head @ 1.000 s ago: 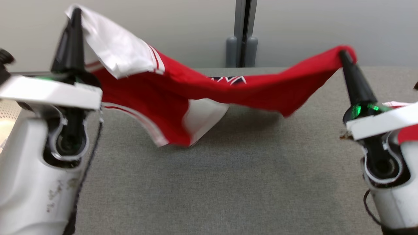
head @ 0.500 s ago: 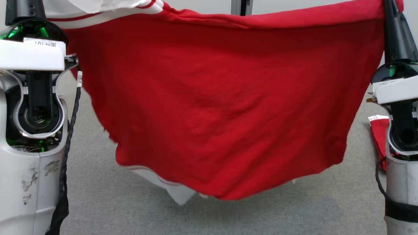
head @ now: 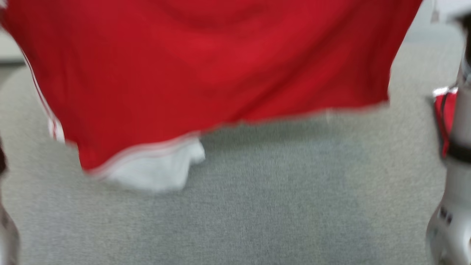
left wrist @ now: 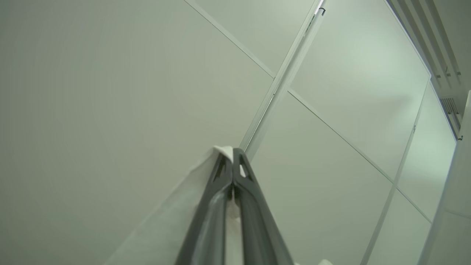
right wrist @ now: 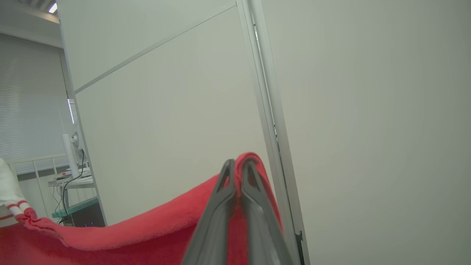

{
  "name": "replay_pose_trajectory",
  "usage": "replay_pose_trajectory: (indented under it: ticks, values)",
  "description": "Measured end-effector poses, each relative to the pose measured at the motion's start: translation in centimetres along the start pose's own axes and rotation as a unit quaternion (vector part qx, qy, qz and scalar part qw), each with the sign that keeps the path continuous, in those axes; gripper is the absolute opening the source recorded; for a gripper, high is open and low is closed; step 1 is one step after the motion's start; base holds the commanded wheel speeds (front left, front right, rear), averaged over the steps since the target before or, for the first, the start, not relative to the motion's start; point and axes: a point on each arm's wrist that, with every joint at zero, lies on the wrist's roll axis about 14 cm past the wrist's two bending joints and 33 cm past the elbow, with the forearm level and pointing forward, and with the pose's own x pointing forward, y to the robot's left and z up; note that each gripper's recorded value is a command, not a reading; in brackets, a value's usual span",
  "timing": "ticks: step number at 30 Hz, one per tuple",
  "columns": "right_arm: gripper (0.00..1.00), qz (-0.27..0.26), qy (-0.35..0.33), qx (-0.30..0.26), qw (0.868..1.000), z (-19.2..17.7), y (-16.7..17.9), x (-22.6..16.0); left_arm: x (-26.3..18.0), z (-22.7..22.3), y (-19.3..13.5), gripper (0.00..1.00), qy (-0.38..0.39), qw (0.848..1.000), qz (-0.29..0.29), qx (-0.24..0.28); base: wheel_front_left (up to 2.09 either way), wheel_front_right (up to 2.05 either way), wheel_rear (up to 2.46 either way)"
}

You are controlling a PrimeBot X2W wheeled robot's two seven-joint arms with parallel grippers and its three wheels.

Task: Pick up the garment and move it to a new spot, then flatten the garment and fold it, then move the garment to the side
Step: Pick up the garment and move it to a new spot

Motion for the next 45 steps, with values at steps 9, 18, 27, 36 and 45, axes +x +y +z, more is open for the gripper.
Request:
replay_pose_trajectory:
  ticks: [9, 18, 27, 36, 45]
  values:
    - [0.00, -0.018, -0.067, -0.059, 0.996, -1.3, -5.2, 10.1, 9.9, -2.8, 5.8, 0.00, -0.038, 0.997, -0.002, 0.072, 0.00, 0.00, 0.00]
    - [0.00, -0.043, -0.056, -0.021, 0.997, -10.1, -8.8, 12.5, 11.6, -8.3, 10.4, 0.00, -0.040, 0.995, 0.006, 0.093, 0.00, 0.00, 0.00]
    - [0.00, -0.085, 0.118, 0.040, 0.989, -26.1, -10.6, 6.0, 3.4, -20.2, 15.5, 0.00, 0.129, 0.979, 0.033, 0.154, 0.00, 0.00, 0.00]
    - [0.00, -0.102, 0.247, 0.092, 0.959, -33.3, -8.6, -3.5, -8.3, -22.9, 19.4, 0.00, 0.234, 0.954, 0.095, 0.160, 0.00, 0.00, 0.00]
    - [0.00, -0.088, 0.299, 0.093, 0.946, -32.9, -7.2, -8.5, -14.8, -20.3, 20.3, 0.00, 0.264, 0.937, 0.122, 0.195, 0.00, 0.00, 0.00]
